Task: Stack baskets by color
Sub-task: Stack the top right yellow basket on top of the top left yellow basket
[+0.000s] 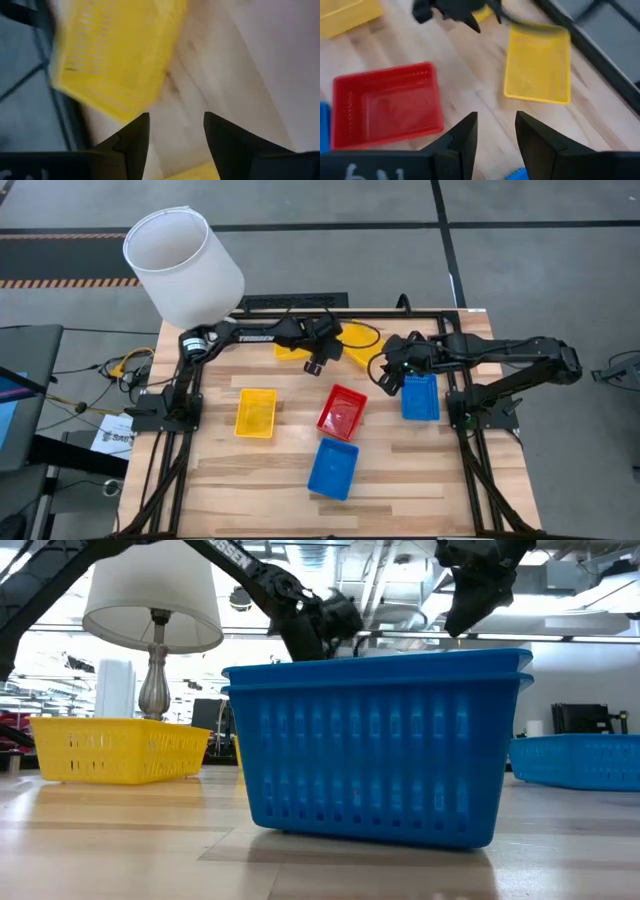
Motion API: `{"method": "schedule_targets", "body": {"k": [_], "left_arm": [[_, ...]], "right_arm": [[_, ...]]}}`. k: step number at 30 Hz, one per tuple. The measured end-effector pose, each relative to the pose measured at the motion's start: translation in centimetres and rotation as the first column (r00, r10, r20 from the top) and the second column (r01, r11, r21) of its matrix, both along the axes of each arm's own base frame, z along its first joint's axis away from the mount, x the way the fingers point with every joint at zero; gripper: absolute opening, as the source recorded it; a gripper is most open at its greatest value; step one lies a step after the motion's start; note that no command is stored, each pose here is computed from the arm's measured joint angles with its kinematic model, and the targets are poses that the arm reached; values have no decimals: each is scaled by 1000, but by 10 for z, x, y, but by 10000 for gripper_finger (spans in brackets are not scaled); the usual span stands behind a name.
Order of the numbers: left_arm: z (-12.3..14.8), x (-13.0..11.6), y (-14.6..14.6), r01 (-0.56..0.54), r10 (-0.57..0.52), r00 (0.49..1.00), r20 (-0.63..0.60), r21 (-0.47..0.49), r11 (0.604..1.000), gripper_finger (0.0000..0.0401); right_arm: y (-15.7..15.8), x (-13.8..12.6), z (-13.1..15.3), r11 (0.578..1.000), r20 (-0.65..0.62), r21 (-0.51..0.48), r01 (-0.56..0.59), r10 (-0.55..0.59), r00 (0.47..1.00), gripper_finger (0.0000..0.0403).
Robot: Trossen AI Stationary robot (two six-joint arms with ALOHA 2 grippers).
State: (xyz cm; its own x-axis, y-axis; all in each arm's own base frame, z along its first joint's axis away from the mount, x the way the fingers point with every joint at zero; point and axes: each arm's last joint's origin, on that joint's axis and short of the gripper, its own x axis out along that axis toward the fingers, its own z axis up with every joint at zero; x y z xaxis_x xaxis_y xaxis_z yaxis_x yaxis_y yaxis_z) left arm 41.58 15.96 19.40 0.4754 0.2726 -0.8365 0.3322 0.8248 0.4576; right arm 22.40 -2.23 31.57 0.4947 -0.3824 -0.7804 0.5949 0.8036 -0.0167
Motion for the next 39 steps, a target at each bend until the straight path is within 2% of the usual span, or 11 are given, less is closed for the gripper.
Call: {"method": "schedule_targets", "body": {"k": [5,10,14,17,21,25,32,36,39], "left_arm": [[25,-9,-4,-55,56,998,35,-25,998,176],[59,-21,-8,-103,112,985,133,-72,992,176],[77,-29,-13,-101,122,977,174,-123,987,176],[91,-38,-16,-96,122,976,180,-147,985,176],[98,-46,-20,-114,141,977,161,-166,980,176],[101,-50,-22,-117,147,978,150,-191,975,176],[100,-51,-23,-95,132,980,148,-237,967,176],[100,-51,-22,-95,133,980,149,-237,967,176],[100,-51,-22,-79,116,982,150,-233,969,176]], "right_arm": [[-12,-5,-5,966,-48,-147,213,-222,974,157],[-36,7,-24,934,-122,-210,290,-319,940,157],[-76,18,-55,915,-174,-253,313,-361,916,157],[-111,14,-81,922,-199,-179,345,-377,905,157],[-150,5,-105,911,-151,-83,403,-412,899,157],[-171,3,-120,900,-137,-30,436,-435,890,157],[-169,22,-148,936,-142,111,335,-319,937,157],[-158,38,-146,960,-67,135,247,-240,968,157],[-150,38,-132,967,-32,126,220,-217,976,157]]}}
